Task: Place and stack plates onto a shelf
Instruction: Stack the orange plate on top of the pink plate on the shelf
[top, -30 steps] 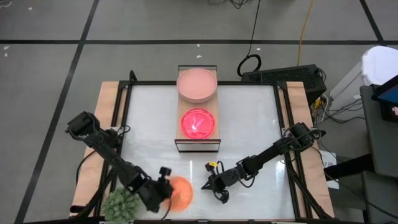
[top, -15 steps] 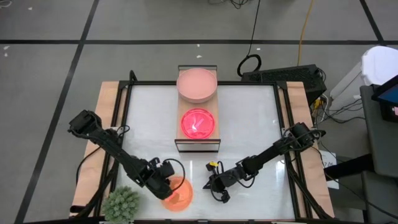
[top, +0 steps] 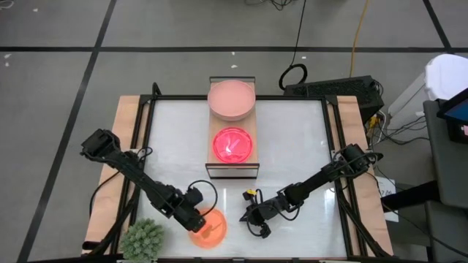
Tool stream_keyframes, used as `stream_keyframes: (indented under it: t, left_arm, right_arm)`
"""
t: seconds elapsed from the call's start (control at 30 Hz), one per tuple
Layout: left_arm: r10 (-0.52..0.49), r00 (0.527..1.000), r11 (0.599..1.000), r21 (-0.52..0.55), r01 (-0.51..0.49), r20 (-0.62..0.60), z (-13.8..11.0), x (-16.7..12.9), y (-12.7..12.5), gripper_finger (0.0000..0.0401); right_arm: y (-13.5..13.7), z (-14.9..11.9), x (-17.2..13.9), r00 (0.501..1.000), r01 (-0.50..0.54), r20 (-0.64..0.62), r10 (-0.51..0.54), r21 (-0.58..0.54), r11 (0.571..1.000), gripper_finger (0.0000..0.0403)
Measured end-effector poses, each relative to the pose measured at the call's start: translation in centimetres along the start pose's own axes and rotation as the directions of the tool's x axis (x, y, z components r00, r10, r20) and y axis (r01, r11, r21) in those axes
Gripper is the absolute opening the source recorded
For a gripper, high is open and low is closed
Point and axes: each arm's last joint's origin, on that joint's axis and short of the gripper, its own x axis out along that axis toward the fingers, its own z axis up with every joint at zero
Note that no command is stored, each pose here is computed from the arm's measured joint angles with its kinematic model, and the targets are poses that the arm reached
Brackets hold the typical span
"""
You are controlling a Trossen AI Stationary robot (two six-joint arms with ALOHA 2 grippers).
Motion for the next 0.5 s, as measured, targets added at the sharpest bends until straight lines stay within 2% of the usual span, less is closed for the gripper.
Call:
stream_keyframes:
  t: [0.1, 0.23, 0.5]
  left_arm:
    - [0.012, 1.0, 1.0, -0.027, -0.012, -0.003, 0.3, 0.1, 0.1, 0.0113]
    - [0.075, 0.997, 0.997, -0.033, -0.075, -0.029, 0.4, 0.8, 0.6, 0.0113]
    - [0.057, 0.995, 0.998, -0.005, -0.057, -0.079, 0.3, 2.0, 0.3, 0.0113]
  right_arm:
    - [0.0, 0.0, 0.0, 1.0, 0.0, 0.0, 0.0, 0.003, 1.0, 0.0]
    - [0.0, 0.0, 0.0, 1.0, 0.0, 0.0, 0.0, 0.003, 1.0, 0.0]
    - [0.0, -0.2, 0.0, 1.0, -0.001, -0.016, 0.001, 0.002, 1.0, 0.0]
